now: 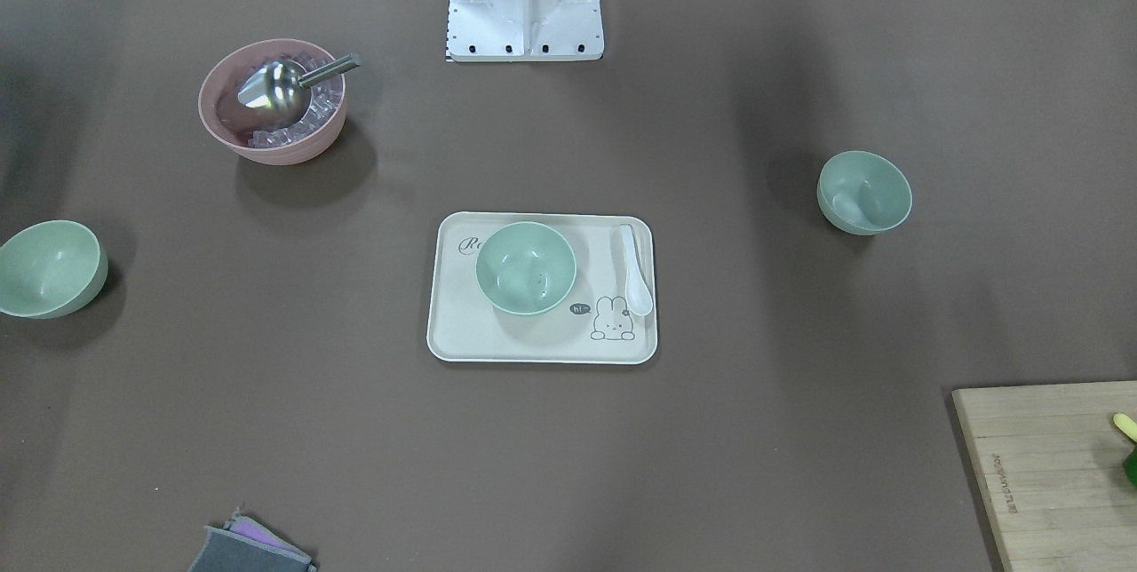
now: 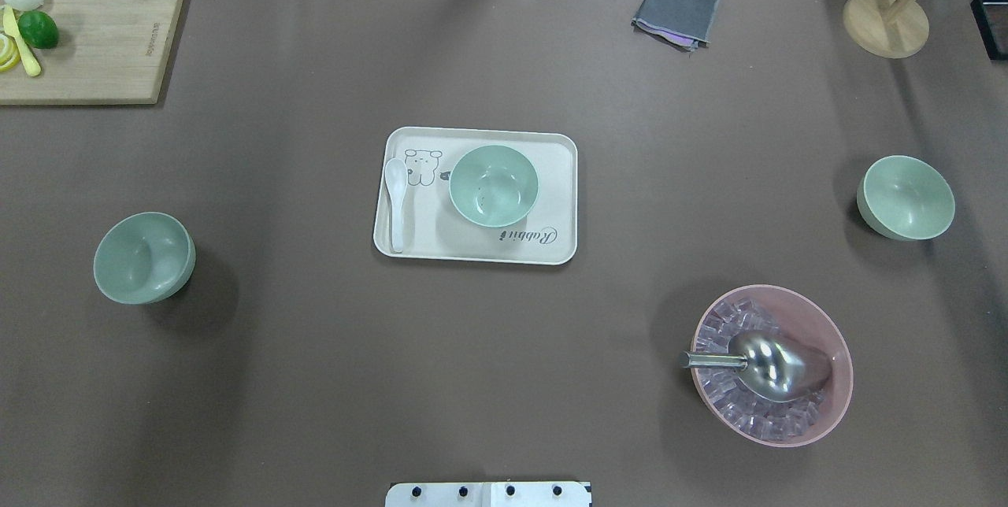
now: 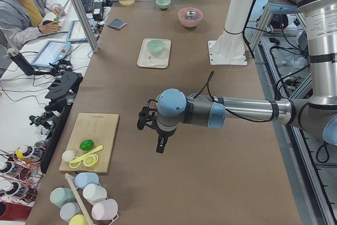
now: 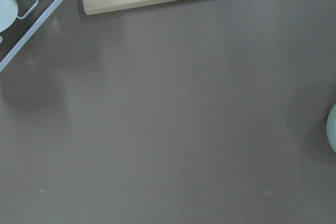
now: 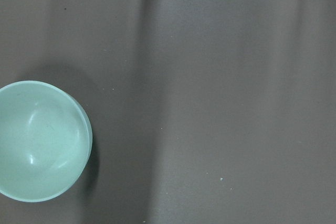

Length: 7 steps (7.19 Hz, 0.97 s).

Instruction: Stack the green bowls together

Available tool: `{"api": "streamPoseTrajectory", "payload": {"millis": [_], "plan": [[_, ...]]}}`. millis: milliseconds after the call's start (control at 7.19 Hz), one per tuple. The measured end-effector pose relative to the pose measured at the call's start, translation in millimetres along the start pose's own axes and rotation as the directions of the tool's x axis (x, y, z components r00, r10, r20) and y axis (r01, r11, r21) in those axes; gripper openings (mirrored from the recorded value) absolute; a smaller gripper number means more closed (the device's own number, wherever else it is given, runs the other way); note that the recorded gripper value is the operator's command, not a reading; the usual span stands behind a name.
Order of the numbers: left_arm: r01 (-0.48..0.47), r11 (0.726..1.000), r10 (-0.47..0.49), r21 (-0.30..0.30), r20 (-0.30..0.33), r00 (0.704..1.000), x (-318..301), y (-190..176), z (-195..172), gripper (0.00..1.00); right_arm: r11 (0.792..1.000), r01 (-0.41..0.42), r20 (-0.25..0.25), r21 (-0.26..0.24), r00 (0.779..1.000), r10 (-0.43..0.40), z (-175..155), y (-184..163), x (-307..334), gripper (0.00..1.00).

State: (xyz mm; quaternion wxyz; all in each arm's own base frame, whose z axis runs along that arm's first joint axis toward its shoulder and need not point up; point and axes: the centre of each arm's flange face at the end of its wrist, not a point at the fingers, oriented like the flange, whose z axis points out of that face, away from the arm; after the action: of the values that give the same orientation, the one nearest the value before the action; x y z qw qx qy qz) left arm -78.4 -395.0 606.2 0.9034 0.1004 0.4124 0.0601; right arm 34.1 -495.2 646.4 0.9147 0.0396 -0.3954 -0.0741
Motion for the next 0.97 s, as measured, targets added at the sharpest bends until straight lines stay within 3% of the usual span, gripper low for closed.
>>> {"api": "streamPoseTrajectory", "payload": {"millis": [417, 974], "plan": [[0.0, 1.0, 0.0, -0.016, -0.005, 1.0, 1, 1, 6, 0.98, 1.0, -0.018, 0.027, -0.017, 0.999, 0.019, 21, -15, -35, 0.99], [-0.01, 0.999, 0.01, -0.033, -0.01, 1.0, 4, 1, 14, 0.98, 1.0, -0.008, 0.07, -0.001, 0.998, 0.008, 97, -19, -73, 0.96]]}}
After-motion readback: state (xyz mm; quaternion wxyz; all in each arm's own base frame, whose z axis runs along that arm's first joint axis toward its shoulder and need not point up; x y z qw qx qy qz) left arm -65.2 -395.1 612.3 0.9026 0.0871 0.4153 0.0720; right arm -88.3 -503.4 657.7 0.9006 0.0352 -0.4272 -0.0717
